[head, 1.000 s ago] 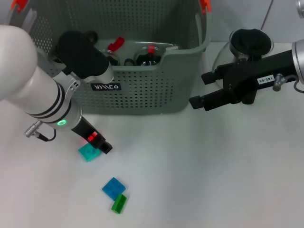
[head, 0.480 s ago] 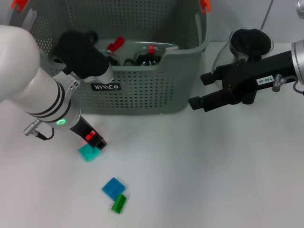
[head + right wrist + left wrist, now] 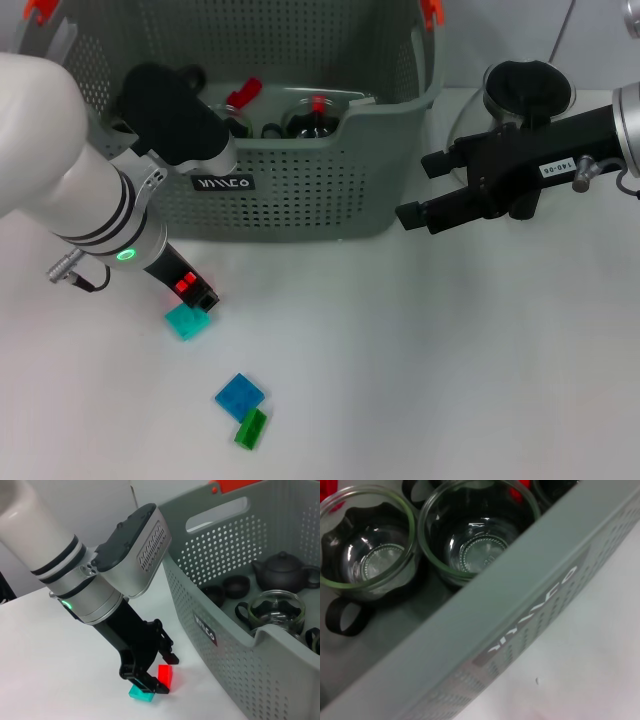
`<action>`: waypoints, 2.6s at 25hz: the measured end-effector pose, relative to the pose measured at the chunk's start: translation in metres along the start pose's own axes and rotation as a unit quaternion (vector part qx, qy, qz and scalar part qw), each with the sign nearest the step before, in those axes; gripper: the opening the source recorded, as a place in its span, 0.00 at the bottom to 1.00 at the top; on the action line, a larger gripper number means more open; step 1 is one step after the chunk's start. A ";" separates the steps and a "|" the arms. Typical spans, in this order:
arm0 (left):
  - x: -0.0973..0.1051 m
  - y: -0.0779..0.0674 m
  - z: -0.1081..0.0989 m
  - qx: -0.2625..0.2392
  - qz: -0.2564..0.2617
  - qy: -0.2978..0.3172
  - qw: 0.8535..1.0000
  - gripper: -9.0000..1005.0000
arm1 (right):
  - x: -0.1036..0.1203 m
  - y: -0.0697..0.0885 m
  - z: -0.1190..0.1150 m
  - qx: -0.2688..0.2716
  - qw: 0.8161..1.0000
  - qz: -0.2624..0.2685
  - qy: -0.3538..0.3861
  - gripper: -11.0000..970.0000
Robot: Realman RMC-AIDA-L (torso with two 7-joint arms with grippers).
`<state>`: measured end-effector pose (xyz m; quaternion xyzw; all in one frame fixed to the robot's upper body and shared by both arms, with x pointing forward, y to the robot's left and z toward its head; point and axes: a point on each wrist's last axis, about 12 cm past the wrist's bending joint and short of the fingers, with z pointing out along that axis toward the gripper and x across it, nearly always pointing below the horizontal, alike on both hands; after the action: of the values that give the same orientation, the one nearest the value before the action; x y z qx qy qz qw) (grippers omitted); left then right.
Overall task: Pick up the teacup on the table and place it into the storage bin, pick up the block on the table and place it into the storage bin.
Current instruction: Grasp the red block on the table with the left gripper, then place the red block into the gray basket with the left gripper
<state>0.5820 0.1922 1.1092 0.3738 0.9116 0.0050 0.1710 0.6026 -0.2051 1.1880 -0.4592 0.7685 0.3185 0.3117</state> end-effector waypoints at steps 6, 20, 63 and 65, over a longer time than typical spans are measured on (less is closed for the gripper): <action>0.000 -0.001 0.000 0.000 0.001 0.002 1.000 0.57 | 0.000 0.000 0.000 0.000 1.000 0.000 -0.001 0.96; -0.001 -0.001 0.000 0.001 0.004 0.003 1.000 0.58 | 0.000 -0.001 -0.001 0.002 1.000 0.001 -0.002 0.96; -0.005 -0.003 0.000 0.001 0.018 0.010 1.000 0.47 | 0.002 -0.002 0.000 0.001 1.000 0.002 -0.003 0.96; -0.006 -0.003 -0.001 0.001 0.019 0.009 1.000 0.47 | 0.002 -0.002 0.000 0.001 1.000 0.002 -0.003 0.96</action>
<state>0.5834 0.1863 1.1112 0.3911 0.9059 0.0107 0.1621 0.6033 -0.2066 1.1865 -0.4567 0.7684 0.3199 0.3140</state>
